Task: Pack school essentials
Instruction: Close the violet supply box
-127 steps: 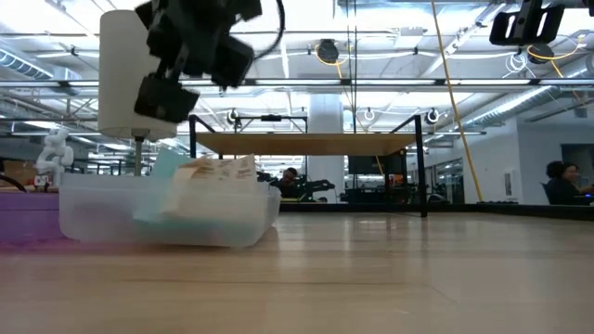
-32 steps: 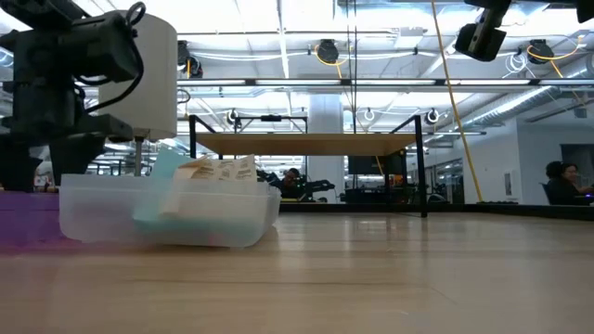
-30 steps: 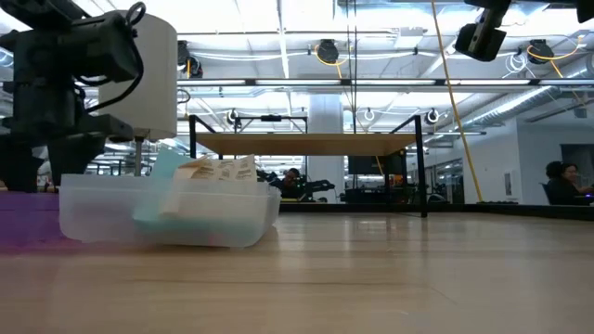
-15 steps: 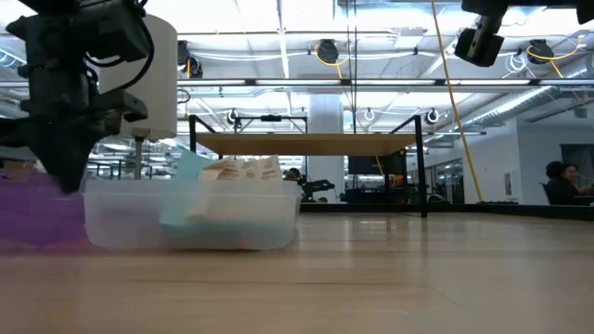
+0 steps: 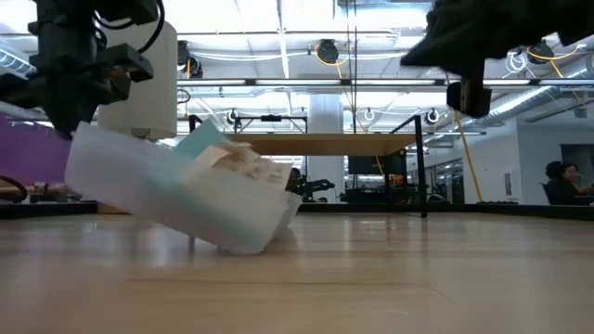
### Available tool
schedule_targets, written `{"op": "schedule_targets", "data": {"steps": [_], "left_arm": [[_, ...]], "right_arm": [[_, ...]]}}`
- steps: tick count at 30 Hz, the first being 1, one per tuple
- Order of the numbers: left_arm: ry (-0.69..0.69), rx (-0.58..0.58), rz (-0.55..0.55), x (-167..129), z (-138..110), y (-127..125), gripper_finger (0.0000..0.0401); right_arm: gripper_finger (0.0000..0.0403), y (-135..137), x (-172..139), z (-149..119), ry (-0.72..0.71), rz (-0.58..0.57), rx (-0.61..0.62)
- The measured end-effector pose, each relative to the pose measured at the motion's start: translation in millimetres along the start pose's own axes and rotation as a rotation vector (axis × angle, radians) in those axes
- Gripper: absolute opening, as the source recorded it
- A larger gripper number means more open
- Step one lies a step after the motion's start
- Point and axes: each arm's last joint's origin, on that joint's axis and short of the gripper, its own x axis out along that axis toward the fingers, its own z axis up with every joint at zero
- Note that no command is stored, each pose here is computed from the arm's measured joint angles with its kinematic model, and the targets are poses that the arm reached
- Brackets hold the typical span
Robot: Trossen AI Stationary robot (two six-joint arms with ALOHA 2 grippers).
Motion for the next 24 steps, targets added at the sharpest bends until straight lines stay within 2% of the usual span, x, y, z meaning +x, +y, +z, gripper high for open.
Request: {"op": "schedule_targets", "data": {"steps": [6, 13, 16, 20, 24], "left_arm": [[0.003, 0.001, -0.025, -8, 0, -5, 0.0013], [0.007, 0.013, 0.008, -8, -1, -2, 0.001], [0.002, 0.029, 0.007, -8, -1, -2, 0.0005], [0.003, 0.037, 0.013, -8, -1, -1, 0.0009], [-0.019, 0.053, 0.016, -8, 0, -1, 0.0015]], "right_arm": [[0.0, -20, 37, -18, 0.067, -0.106, 0.027], [0.0, -37, 73, -35, 0.149, -0.049, 0.133], [0.0, -42, 86, -40, 0.183, -0.078, 0.168], [0.0, -34, 109, -40, 0.222, -0.052, 0.136], [0.0, -10, 130, -30, 0.248, 0.028, 0.044]]}}
